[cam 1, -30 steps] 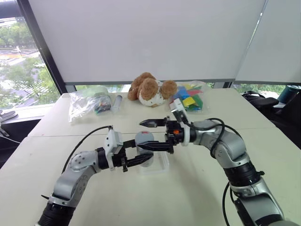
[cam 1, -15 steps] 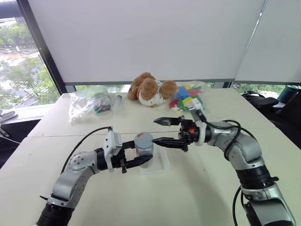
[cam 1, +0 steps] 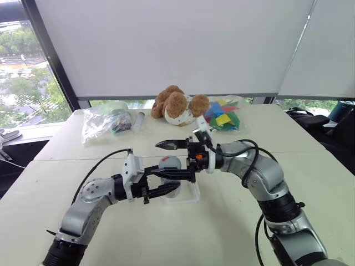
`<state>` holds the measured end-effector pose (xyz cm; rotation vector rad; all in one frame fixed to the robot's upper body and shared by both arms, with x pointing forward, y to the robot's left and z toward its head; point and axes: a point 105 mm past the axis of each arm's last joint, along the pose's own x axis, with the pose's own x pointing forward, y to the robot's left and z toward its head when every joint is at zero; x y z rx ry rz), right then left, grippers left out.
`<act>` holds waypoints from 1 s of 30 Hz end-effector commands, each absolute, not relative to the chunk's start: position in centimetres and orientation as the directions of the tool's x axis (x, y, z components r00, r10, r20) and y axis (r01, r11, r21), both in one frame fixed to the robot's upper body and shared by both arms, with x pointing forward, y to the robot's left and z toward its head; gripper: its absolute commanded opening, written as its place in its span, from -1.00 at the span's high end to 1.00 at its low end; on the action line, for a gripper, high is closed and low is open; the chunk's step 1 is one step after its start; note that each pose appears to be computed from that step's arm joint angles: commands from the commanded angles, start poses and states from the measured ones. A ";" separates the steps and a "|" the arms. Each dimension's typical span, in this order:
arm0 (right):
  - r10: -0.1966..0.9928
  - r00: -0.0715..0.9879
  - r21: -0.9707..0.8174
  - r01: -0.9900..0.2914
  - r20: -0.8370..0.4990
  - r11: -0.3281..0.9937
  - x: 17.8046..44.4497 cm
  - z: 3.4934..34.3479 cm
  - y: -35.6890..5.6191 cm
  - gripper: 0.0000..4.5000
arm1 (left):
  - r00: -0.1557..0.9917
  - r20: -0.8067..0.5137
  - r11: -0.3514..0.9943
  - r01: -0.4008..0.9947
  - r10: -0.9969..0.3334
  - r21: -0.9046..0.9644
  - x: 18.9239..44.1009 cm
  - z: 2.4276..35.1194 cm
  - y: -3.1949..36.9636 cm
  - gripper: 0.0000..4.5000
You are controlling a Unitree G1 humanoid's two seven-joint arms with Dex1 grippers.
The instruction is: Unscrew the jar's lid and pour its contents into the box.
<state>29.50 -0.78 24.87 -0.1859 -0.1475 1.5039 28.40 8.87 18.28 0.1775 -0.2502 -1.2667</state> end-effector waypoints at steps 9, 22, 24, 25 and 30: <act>0.996 0.083 -0.243 -0.967 -0.014 0.077 30.6 25.6 -2.0 -0.97 | 0.255 0.125 0.281 0.912 -0.959 0.297 27.8 19.5 8.7 0.07; 0.999 0.030 -0.185 -0.982 -0.035 0.023 30.1 25.0 -4.7 -0.97 | 0.261 0.121 0.286 0.912 -0.958 0.295 27.8 19.5 8.9 0.07; 1.000 -0.004 -0.176 -0.984 -0.008 -0.006 29.6 25.4 -4.6 -0.97 | 0.262 0.119 0.286 0.912 -0.958 0.294 27.8 19.5 9.0 0.07; 1.000 -0.026 -0.175 -0.984 0.007 -0.025 29.3 25.8 -4.6 -0.97 | 0.263 0.118 0.286 0.912 -0.958 0.294 27.8 19.5 9.0 0.07; 0.999 -0.046 -0.189 -0.981 -0.008 -0.047 28.9 25.8 -4.1 -0.97 | 0.265 0.117 0.288 0.912 -0.957 0.291 27.9 19.4 9.1 0.07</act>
